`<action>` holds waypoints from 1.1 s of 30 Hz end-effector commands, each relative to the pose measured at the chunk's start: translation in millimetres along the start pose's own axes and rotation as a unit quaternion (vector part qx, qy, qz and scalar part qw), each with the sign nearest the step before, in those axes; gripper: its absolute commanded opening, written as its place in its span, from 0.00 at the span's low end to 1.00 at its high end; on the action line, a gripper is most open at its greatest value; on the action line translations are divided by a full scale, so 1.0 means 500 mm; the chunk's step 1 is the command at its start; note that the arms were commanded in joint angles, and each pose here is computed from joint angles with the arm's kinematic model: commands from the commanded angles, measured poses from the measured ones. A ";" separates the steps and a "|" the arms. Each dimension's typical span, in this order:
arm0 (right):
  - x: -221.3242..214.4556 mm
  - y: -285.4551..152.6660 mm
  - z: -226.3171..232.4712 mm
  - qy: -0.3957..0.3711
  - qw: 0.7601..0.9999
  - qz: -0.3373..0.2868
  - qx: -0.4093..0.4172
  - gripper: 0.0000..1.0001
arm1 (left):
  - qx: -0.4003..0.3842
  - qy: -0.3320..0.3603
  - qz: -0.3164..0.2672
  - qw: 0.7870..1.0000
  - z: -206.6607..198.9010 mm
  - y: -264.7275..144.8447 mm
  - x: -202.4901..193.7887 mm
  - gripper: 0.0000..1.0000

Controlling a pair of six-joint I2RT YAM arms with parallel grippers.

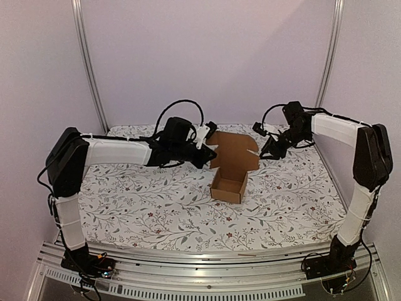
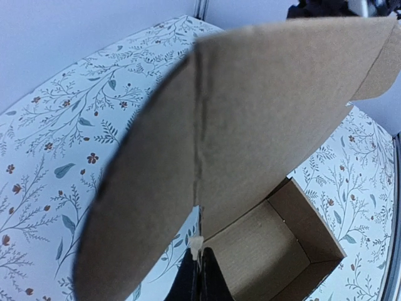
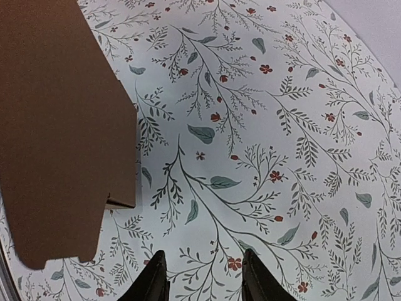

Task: Fold the paper box

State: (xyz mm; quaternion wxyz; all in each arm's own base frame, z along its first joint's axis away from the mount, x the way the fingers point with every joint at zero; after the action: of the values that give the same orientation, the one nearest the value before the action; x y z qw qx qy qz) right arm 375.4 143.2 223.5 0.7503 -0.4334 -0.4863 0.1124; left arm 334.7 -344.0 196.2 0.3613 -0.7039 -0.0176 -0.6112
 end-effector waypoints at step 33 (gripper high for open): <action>-0.035 0.079 0.214 -0.029 0.989 0.005 0.144 0.66 | 0.012 -0.037 0.036 0.999 -0.054 0.043 -0.027 0.00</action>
State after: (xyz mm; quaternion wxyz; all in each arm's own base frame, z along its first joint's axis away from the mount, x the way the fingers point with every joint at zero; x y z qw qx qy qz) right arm 294.3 213.2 191.6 0.7822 -0.3125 -0.4948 0.2137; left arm 325.9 -372.5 183.1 0.3684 -0.7148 0.0080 -0.5944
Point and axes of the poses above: each gripper's point midway between its finger pads, its own y axis out along the fingers, its own z axis along the line the jaws close on, x = y × z, the point moved 10 cm from there along -y, back along the fingers, and after that the axes turned 10 degrees about y, right-handed, at the moved point
